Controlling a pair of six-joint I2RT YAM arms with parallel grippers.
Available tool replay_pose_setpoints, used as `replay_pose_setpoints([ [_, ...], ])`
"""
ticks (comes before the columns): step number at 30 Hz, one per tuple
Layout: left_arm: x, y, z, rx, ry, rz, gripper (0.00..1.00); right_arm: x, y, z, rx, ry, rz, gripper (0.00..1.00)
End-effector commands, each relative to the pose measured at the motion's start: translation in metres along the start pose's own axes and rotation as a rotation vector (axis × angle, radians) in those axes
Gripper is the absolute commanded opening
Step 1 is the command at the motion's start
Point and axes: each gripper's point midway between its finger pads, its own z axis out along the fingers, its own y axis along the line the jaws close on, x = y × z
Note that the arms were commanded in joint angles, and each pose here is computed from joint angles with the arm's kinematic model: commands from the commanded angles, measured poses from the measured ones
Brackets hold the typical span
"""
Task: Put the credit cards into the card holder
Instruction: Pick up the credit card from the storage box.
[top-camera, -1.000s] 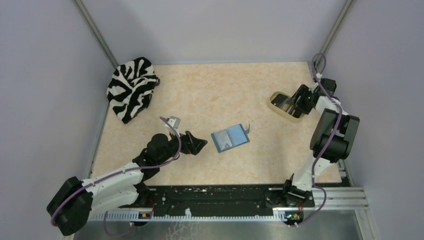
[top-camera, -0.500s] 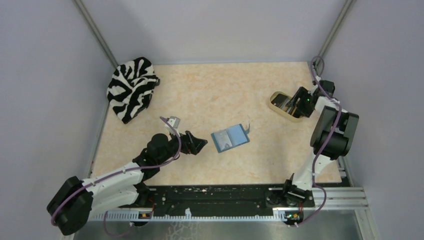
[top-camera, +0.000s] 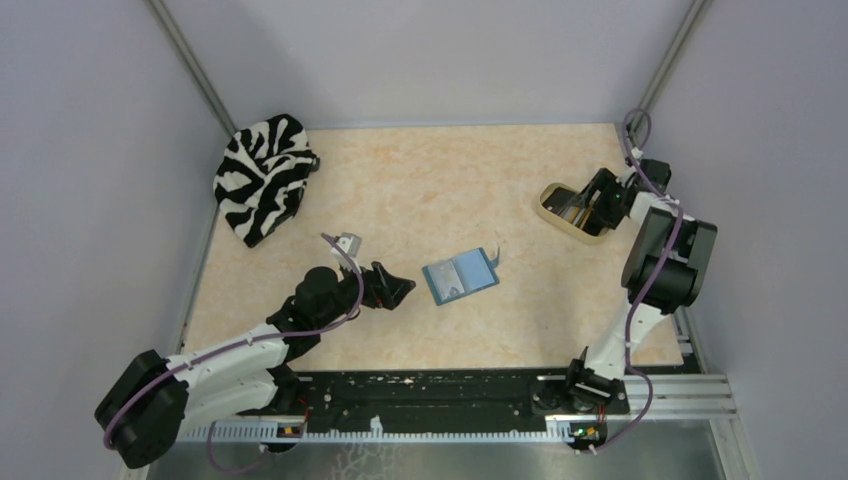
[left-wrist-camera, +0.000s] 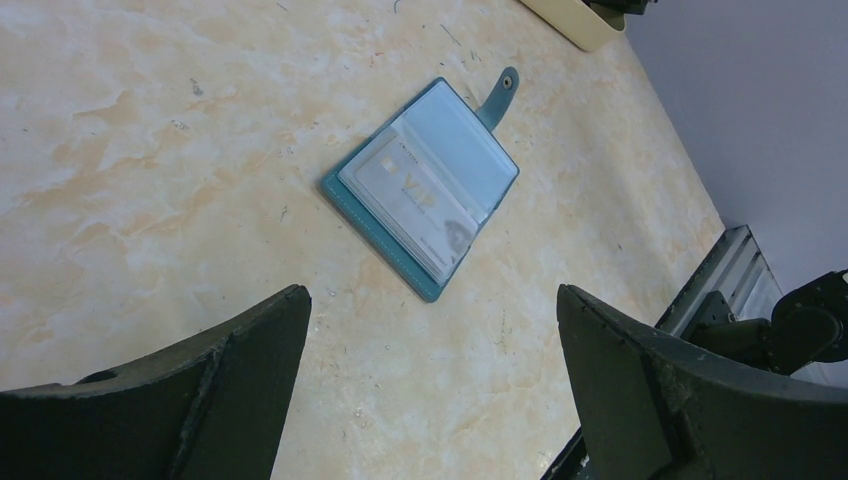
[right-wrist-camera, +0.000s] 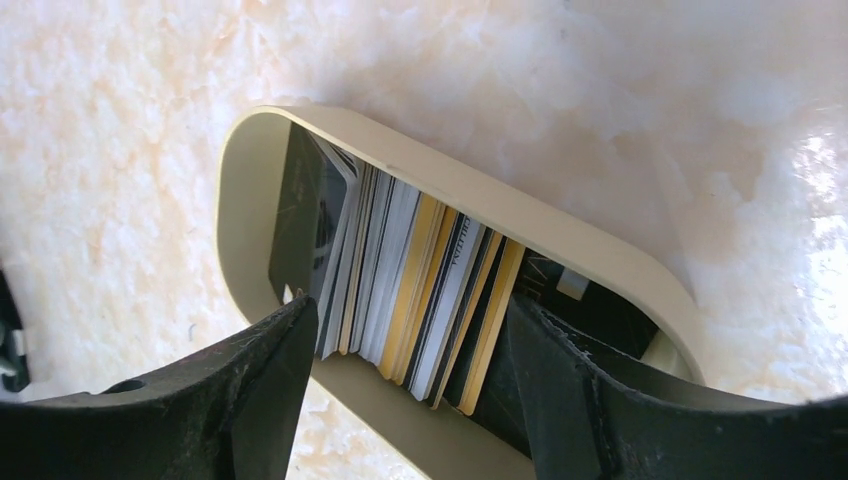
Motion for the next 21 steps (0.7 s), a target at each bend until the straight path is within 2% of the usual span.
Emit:
replay_pose_setpoints([
  [1,-0.008,-0.006,0.0,0.028,-0.029,-0.011,0.98,0.002,0.001,0.006,-0.072,0.018,0.07,0.69],
  [7,-0.008,-0.007,0.0,0.027,-0.028,-0.012,0.98,-0.006,0.011,-0.005,-0.217,-0.021,0.159,0.65],
  [12,-0.008,-0.007,0.001,0.029,-0.028,-0.014,0.98,-0.012,0.03,-0.014,-0.322,-0.047,0.165,0.61],
  [17,-0.007,-0.007,0.001,0.032,-0.025,-0.019,0.98,-0.01,0.033,-0.013,-0.352,-0.041,0.174,0.59],
  [21,-0.006,-0.007,0.001,0.031,-0.023,-0.018,0.98,-0.007,0.041,-0.013,-0.419,-0.027,0.196,0.54],
])
